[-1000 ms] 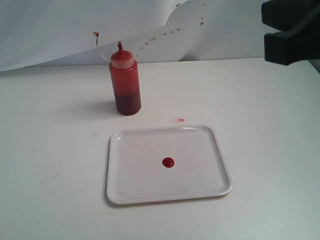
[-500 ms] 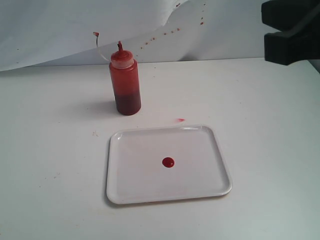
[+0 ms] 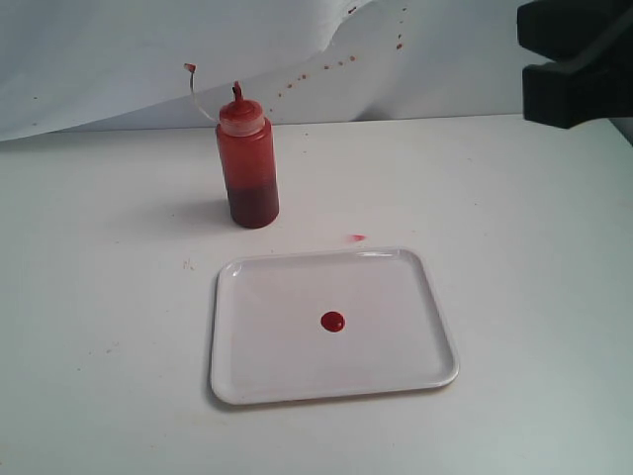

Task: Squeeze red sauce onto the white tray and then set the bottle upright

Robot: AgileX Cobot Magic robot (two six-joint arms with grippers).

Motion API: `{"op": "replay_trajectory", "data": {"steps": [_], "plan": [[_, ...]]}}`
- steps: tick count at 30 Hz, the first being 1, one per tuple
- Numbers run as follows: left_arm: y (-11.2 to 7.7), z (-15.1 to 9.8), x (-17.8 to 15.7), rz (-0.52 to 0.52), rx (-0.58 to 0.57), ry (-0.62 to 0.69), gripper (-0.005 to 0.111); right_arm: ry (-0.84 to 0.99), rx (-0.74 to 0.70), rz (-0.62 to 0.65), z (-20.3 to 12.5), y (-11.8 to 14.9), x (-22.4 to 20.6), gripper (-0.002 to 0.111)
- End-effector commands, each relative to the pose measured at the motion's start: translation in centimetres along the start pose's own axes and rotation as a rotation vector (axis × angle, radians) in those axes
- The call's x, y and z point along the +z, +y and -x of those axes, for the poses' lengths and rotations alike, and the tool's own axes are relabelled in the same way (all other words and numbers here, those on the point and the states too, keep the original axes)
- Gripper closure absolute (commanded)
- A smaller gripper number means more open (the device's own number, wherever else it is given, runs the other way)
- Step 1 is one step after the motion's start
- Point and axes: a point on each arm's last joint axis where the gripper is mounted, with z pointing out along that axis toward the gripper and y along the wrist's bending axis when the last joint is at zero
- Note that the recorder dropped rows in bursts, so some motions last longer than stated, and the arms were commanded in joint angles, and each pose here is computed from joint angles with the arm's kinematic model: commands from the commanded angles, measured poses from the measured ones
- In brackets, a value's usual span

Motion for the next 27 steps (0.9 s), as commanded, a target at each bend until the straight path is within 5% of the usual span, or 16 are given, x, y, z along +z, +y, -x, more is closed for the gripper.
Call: {"op": "replay_trajectory", "data": {"steps": [1, 20, 27], "plan": [[0.0, -0.1, 0.0, 0.004, 0.002, -0.005, 0.107, -0.012, 0.004, 0.004, 0.0, 0.0, -0.1, 0.108], [0.0, -0.1, 0.0, 0.004, 0.002, -0.005, 0.107, -0.040, -0.007, -0.008, 0.3, -0.3, -0.6, 0.108], [0.0, -0.1, 0.0, 0.004, 0.002, -0.005, 0.107, -0.214, 0.332, -0.237, -1.5, -5.3, -5.6, 0.108]]}}
